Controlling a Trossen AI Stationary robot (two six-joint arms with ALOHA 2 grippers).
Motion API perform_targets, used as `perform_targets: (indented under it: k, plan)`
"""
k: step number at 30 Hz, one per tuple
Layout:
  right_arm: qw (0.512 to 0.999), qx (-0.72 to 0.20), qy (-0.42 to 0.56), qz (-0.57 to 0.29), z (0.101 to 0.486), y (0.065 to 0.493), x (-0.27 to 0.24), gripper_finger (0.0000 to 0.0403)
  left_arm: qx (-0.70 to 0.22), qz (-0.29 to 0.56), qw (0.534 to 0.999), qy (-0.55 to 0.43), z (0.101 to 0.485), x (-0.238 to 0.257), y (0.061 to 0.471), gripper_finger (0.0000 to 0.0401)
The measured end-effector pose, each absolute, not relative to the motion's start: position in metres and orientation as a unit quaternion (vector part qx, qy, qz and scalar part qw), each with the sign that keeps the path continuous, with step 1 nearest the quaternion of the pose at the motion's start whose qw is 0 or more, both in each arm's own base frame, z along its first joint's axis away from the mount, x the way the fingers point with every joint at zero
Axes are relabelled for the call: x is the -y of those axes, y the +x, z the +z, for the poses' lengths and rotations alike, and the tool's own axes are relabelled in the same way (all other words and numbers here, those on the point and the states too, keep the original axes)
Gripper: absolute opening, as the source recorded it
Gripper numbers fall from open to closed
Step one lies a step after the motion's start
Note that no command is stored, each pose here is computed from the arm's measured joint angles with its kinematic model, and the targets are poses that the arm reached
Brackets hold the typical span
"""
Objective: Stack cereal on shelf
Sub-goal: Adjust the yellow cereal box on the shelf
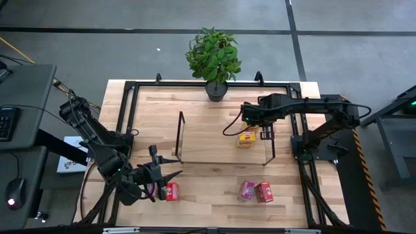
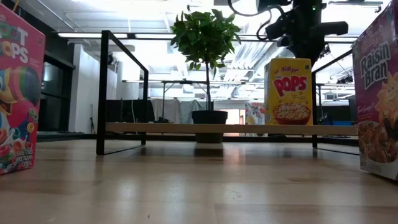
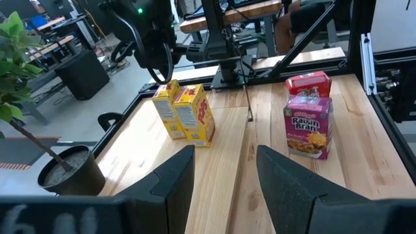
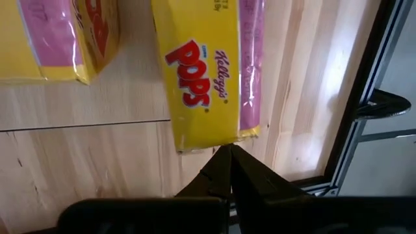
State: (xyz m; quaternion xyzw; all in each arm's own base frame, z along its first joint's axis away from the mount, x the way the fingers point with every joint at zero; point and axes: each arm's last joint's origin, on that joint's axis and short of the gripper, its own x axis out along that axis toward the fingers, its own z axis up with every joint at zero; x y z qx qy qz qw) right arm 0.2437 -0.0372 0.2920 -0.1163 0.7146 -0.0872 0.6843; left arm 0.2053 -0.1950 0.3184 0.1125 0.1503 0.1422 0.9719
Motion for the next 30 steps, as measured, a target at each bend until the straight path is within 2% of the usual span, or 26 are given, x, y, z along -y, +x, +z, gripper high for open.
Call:
perform_targets:
  k: [30]
  plan:
    - [0.721,-0.683,-0.088,-0.079,0.2914,0.2527,0.0365,0.0000,-0.151,0.142,0.972,0.113,0.3182,0.1949,0.2053,0.0157]
